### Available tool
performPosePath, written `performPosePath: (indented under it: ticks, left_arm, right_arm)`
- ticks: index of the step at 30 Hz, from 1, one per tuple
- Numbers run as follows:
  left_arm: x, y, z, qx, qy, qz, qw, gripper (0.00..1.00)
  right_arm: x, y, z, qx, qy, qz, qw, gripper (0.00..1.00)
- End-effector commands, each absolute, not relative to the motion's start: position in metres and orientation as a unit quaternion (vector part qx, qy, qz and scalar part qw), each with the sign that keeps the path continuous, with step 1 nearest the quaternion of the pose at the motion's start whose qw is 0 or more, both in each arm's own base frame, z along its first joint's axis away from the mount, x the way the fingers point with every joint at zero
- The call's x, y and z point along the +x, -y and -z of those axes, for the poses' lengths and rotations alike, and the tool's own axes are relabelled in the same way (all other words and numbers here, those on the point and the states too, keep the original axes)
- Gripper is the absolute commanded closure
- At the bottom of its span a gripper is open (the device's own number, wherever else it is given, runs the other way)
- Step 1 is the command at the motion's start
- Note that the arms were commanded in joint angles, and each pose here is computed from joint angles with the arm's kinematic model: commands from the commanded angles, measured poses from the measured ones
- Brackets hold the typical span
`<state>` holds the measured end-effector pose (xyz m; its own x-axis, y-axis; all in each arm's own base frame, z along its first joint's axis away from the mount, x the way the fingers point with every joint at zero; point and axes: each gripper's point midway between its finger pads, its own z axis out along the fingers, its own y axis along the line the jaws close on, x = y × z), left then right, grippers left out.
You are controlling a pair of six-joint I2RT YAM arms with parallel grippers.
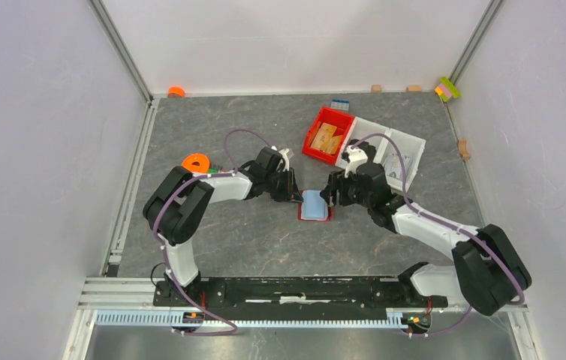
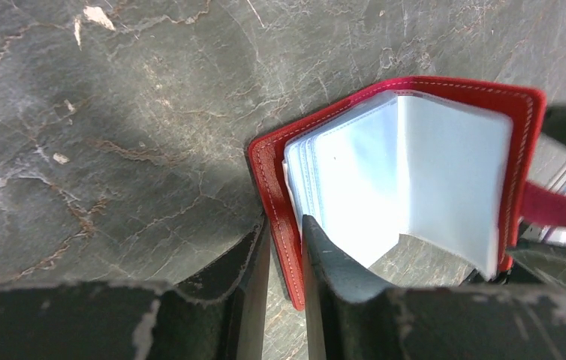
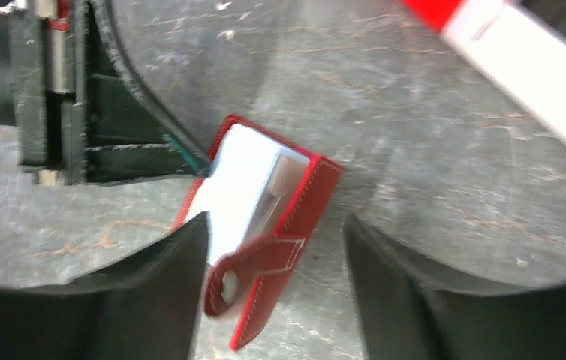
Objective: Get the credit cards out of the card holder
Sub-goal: Remove the credit card from the card holder.
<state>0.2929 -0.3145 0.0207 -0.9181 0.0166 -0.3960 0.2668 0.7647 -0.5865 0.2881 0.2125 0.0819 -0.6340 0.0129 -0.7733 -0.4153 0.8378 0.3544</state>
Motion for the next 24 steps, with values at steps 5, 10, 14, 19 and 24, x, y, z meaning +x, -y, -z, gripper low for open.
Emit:
performPosePath:
  ticks: [5,10,14,19,24]
  left_arm:
    - [0.274,0.310,0.001,0.090,-0.932,0.319,0.149,0.70]
    - [0.271,0.319,-0.003,0.095,-0.922,0.346,0.145,0.70]
    - [0.267,0.329,-0.009,0.099,-0.909,0.382,0.138,0.70]
    - [0.264,0.336,-0.020,0.108,-0.893,0.414,0.142,0.70]
    - [0.257,0.349,-0.029,0.117,-0.871,0.461,0.127,0.71]
  right_arm:
    - [0.292,-0.182,-0.068,-0.106,-0.885,-0.178,0.418,0.02]
    - [0.283,-0.208,-0.047,-0.135,-0.891,-0.218,0.373,0.02]
    - [0.278,-0.220,-0.038,-0.151,-0.895,-0.220,0.358,0.02]
    - [0.271,-0.233,-0.032,-0.168,-0.895,-0.224,0.347,0.02]
    - [0.268,-0.239,-0.033,-0.172,-0.890,-0.236,0.349,0.09]
